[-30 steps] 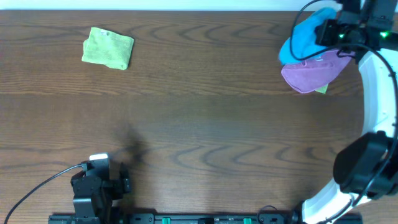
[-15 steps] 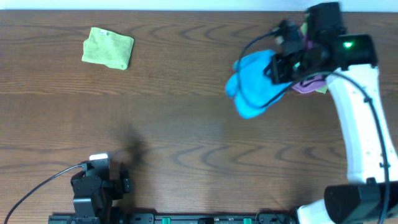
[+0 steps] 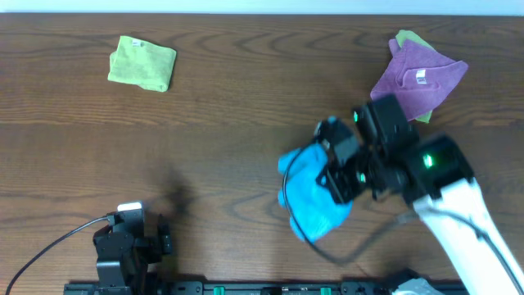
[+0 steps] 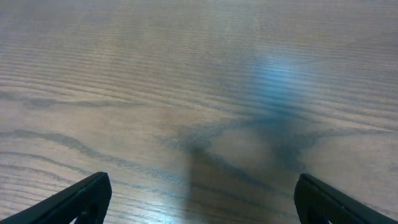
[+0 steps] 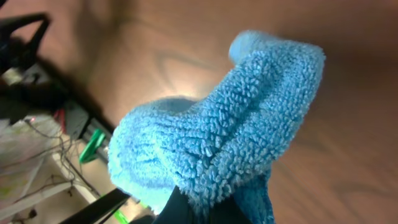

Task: Fold the cloth
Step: 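Lift the blue cloth with the right gripper and pull it toward center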

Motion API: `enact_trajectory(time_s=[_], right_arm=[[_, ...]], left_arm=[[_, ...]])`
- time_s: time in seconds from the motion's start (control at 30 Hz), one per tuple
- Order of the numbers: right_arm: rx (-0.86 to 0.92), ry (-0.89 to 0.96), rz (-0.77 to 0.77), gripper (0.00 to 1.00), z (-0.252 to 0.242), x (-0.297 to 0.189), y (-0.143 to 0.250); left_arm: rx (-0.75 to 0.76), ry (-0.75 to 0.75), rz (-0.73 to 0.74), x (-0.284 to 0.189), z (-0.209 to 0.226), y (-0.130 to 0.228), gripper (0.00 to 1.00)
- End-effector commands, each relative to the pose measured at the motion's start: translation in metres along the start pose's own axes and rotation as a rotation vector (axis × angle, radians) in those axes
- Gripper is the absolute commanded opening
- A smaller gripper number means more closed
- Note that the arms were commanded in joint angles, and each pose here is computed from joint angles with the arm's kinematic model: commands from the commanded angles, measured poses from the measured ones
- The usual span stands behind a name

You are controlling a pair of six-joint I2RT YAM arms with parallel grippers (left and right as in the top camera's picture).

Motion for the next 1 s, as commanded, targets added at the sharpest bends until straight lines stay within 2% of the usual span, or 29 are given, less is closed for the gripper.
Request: enact_trajectory(time_s=[0.0, 0.17, 0.37, 0.5, 0.57, 0.63, 0.67, 0.73, 0.77, 0.83, 0.97], right_arm=[[0.003, -0.087, 0.025, 0.01, 0.025, 0.002, 0.027], [-0.050, -0.178, 0.070, 0.01, 0.059, 0.017, 0.050], [-0.086, -0.220, 0.070, 0.01, 0.076, 0.049, 0.045], [-0.060, -0.114, -0.013, 0.01, 0.057, 0.079, 0.011], [-0.023, 0.022, -0.122, 0.01, 0.031, 0.093, -0.022], [0.093, 0.213, -0.300, 0.03, -0.009, 0.093, -0.063], [0.169, 0.288, -0.405, 0.19, -0.029, 0.086, -0.085], [0.243, 0.329, -0.536, 0.81, -0.050, 0.067, -0.114], [0.268, 0.329, -0.582, 0.89, -0.058, 0.057, -0.124], [0.320, 0.340, -0.652, 0.96, -0.075, 0.035, -0.140], [0.343, 0.372, -0.638, 0.99, -0.098, 0.021, -0.140]], left_arm=[[0.034, -0.003, 0.058, 0.003, -0.001, 0.014, 0.95], [0.034, -0.003, 0.058, 0.003, -0.001, 0.014, 0.95], [0.034, -0.003, 0.058, 0.003, -0.001, 0.014, 0.95], [0.034, -0.003, 0.058, 0.003, -0.001, 0.014, 0.95], [0.034, -0.003, 0.058, 0.003, -0.001, 0.014, 0.95], [0.034, -0.003, 0.058, 0.003, -0.001, 0.014, 0.95], [0.034, -0.003, 0.058, 0.003, -0.001, 0.014, 0.95], [0.034, -0.003, 0.058, 0.003, -0.001, 0.014, 0.95], [0.034, -0.003, 0.058, 0.003, -0.001, 0.014, 0.95], [0.034, -0.003, 0.058, 0.003, -0.001, 0.014, 0.95], [0.034, -0.003, 0.058, 0.003, -0.001, 0.014, 0.95]])
Point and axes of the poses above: each gripper's point midway between its finger pads, its own x axis out along the fingers, its own z axis along the line the jaws close on, y = z × x, the point moved 3 cm from there along -x, back along the fingers, and after that the axes turned 14 degrees about x, right-handed, at the moved point
